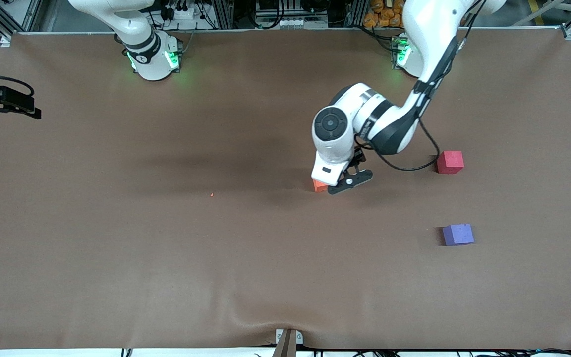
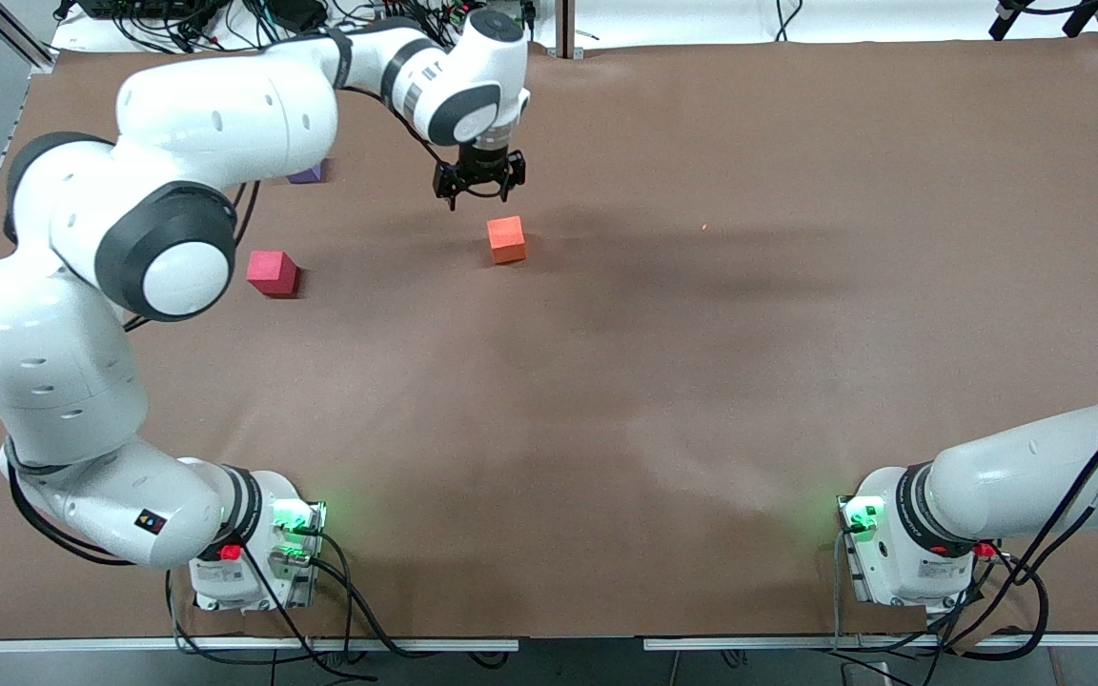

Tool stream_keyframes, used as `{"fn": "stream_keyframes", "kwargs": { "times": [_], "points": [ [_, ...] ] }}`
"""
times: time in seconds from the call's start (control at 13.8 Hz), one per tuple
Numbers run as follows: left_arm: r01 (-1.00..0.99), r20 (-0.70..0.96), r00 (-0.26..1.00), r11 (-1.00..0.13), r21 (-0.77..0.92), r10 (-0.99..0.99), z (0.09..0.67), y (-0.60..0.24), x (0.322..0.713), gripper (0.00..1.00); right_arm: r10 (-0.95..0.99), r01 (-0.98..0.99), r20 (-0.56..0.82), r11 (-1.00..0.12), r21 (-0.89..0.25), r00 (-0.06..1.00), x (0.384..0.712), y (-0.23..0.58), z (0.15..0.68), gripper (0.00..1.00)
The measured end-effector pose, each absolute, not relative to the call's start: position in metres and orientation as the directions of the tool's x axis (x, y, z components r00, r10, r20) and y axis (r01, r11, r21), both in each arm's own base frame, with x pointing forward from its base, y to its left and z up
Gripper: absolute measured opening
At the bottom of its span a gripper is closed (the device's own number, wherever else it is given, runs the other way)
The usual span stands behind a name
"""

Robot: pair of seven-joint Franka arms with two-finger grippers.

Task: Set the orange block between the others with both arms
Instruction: 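Grasp the orange cube with the left gripper while the right gripper retracts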

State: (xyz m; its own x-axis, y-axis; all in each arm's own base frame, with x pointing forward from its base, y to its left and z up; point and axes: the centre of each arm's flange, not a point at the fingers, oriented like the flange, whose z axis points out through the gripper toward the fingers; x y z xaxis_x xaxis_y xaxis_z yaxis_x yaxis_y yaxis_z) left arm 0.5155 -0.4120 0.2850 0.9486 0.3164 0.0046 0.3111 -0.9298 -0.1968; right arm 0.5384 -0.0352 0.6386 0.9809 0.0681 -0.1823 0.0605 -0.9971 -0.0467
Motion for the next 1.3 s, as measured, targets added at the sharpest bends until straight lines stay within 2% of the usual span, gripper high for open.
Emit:
{"fn": "stream_keyframes", "kwargs": {
  "times": [0.51,0.94,1.3],
  "points": [
    [0.18,-0.042,0.981,-0.976,-0.125,0.187,0.256,-0.419,0.521,1.0,0.069,0.072,-0.13,-0.997,0.016,0.989,0.547,-0.035,0.637,1.0],
    [0.185,-0.045,0.981,-0.98,-0.07,0.189,0.233,-0.426,0.523,1.0,0.043,0.04,-0.145,-0.999,-0.024,0.989,0.551,-0.03,0.626,1.0],
    [0.224,-0.051,0.973,-0.973,-0.06,0.227,0.213,-0.431,0.519,1.0,0.038,0.037,-0.178,-0.999,-0.009,0.983,0.547,-0.027,0.626,1.0]
  ]
}}
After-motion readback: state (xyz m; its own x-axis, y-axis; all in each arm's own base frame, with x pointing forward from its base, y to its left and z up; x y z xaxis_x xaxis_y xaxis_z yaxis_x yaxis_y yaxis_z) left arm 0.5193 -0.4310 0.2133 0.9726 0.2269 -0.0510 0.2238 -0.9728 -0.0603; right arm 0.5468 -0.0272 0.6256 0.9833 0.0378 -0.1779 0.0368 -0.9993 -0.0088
